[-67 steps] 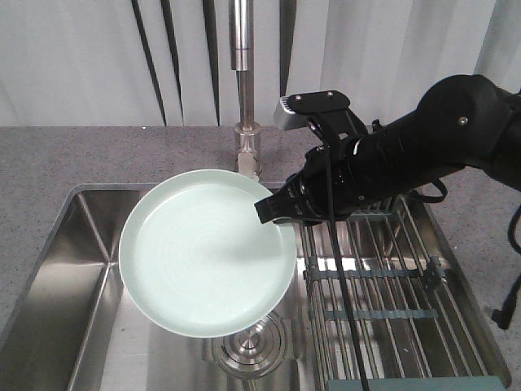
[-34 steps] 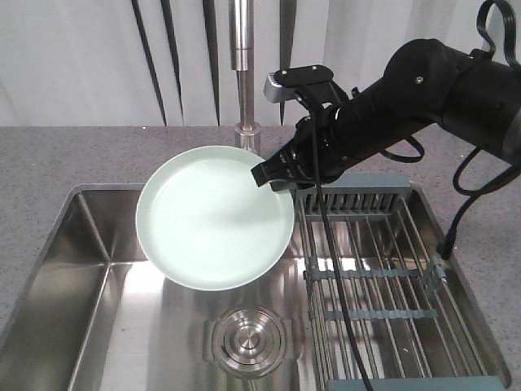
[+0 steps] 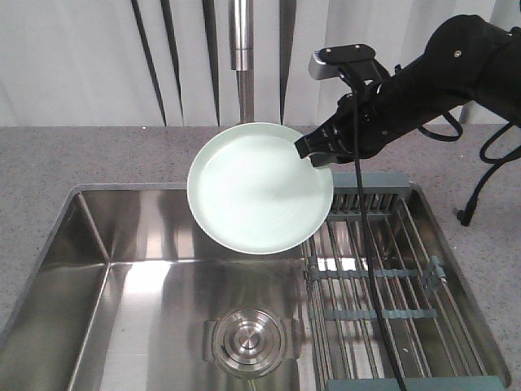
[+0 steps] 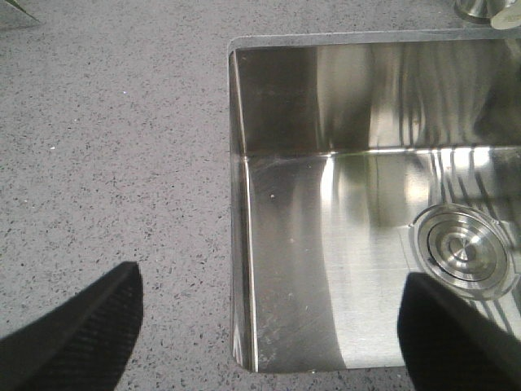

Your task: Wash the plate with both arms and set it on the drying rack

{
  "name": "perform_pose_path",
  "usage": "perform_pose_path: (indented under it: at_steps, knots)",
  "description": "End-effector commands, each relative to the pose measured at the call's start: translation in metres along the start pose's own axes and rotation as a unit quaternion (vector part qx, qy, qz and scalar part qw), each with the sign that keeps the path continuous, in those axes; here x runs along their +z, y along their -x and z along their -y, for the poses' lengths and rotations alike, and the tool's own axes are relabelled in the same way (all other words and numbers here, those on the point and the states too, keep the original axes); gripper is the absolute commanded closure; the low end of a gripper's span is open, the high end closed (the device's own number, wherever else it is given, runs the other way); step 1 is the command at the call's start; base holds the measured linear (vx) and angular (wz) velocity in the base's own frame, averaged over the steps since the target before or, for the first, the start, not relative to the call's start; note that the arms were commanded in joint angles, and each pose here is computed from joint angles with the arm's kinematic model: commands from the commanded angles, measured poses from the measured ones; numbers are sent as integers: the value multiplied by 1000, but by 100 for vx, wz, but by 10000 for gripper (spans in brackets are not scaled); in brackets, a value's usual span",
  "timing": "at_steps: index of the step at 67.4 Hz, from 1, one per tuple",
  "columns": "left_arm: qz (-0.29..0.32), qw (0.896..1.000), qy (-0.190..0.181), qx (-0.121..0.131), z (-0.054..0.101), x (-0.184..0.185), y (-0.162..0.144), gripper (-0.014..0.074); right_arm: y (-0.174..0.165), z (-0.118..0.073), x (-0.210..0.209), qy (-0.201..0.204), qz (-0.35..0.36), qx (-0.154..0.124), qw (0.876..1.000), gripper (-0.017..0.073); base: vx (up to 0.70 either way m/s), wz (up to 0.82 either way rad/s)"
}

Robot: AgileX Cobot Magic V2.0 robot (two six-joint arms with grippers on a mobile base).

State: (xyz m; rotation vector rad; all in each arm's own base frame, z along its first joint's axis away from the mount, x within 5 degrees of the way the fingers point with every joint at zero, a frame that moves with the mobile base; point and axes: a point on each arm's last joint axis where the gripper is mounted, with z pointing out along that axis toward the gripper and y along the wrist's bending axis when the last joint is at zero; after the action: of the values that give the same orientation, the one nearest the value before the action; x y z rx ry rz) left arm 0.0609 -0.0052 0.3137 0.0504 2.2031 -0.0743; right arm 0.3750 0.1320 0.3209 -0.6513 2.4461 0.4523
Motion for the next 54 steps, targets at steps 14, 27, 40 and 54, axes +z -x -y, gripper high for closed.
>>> perform_pose_path:
  at_steps: [14,27,40,54]
  knots:
    - [36,999,-1,-5,0,-4,11,7,4,8,-40,-25,62,4,998,561,0,0]
    - [36,999,-1,-5,0,-4,11,7,-17,13,-51,-39,65,22,997,561,0,0]
    - [36,999,-1,-5,0,-4,11,7,-36,8,-62,-47,70,30,996,561,0,0]
    - [36,999,-1,-5,0,-4,11,7,-58,0,-69,-46,66,40,996,561,0,0]
